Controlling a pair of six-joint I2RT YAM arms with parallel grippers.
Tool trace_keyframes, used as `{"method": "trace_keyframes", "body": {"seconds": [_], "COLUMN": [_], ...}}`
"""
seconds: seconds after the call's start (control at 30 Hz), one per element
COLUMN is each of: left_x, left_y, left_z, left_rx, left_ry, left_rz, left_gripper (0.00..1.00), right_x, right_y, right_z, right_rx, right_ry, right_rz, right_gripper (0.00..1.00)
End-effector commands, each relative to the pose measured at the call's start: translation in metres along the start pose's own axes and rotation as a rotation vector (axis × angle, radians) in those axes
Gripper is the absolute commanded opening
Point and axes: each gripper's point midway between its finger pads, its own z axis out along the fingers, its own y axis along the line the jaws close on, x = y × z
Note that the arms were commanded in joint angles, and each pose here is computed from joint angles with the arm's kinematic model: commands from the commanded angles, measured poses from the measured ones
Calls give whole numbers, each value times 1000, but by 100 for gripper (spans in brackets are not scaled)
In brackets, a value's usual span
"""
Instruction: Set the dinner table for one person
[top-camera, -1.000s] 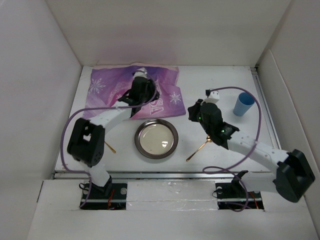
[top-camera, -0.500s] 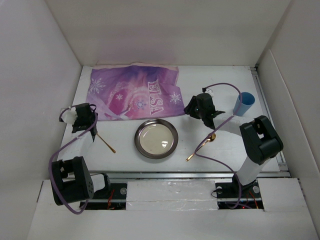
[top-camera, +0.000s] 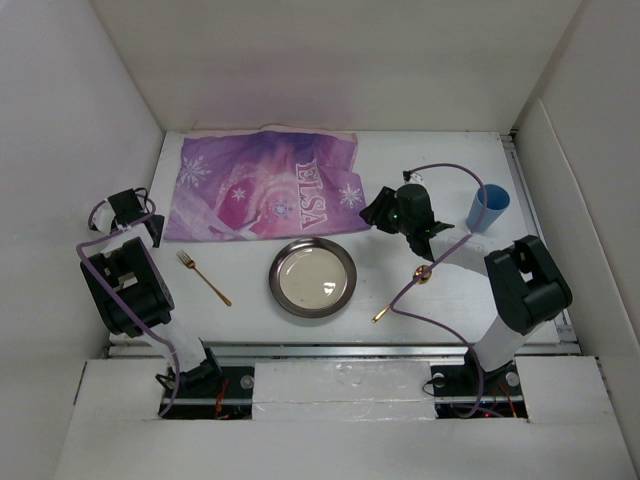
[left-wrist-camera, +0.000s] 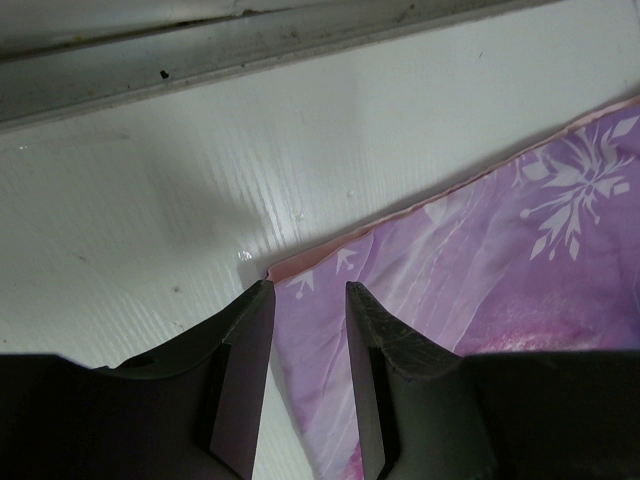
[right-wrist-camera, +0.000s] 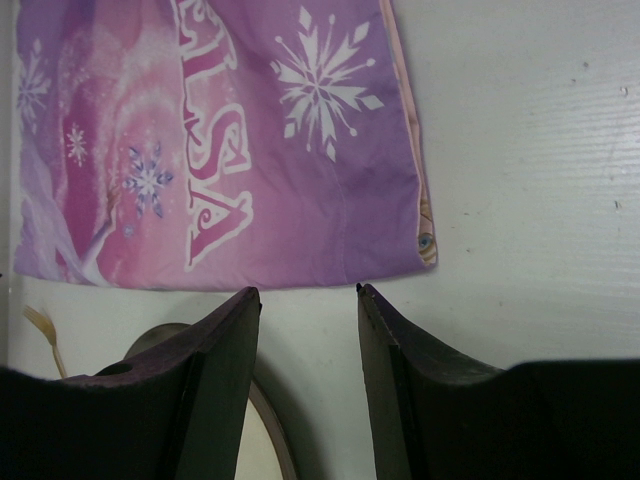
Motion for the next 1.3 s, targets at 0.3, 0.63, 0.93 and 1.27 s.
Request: {"method": "trace_keyframes", "body": {"seconds": [0.3,0.63,0.93,1.27], "left_x": [50,38,28,27], "left_y": [13,17,7,-12], "left_z": [1,12,19,16], "left_rx": [11,-51,-33,38], "left_ry": [159,78,43,61], "left_rz": [49,28,55,45], "left_gripper": [33,21,0,0], "right_x": [-13,-9,10,19], "right_y": [14,6,-21,-21], "right_z": [2,4,29,37], "right_rx": [-80,-50,27,116], "right_ry": [-37,-33,35,55], "right_rz": [29,37,78,109], "right_gripper": [54,55,58,55]}}
